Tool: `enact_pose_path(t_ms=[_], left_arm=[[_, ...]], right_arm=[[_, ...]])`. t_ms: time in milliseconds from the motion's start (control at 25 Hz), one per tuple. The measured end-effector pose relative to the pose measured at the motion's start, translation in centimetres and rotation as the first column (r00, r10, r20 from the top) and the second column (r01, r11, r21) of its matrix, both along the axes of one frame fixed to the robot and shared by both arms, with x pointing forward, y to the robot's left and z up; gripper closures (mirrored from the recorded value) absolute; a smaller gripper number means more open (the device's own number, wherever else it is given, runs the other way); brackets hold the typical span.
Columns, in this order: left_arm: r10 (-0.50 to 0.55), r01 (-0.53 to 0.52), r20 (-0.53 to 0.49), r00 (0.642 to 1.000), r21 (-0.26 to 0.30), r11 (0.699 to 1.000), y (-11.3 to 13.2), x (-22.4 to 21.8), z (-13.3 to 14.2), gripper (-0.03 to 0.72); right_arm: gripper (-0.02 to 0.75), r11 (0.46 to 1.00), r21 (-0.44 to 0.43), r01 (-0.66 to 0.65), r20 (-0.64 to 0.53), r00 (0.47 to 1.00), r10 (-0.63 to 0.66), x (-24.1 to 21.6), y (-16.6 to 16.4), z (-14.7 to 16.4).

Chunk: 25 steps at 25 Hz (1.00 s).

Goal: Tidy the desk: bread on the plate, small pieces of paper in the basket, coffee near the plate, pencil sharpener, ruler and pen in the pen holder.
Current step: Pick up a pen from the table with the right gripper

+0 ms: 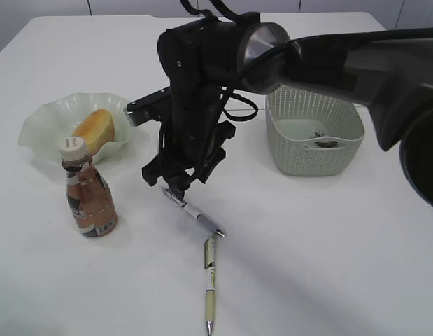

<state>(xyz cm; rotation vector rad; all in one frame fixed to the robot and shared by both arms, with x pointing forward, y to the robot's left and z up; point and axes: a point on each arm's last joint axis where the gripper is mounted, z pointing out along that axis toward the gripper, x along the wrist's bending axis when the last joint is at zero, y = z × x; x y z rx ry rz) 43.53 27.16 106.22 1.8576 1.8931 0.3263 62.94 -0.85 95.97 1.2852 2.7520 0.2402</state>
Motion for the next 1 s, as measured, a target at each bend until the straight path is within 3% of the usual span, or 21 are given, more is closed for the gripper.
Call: enact_pose_path(t_ms=[1000], left_arm=[[0.0,0.0,0.002,1.0,0.0,1.0,0.0,0.0,0.0,0.202]], right_arm=[[0.367,1.0,0.01,0.004,-0.01,1.0,-0.004,2.3,1.6,-3.9]])
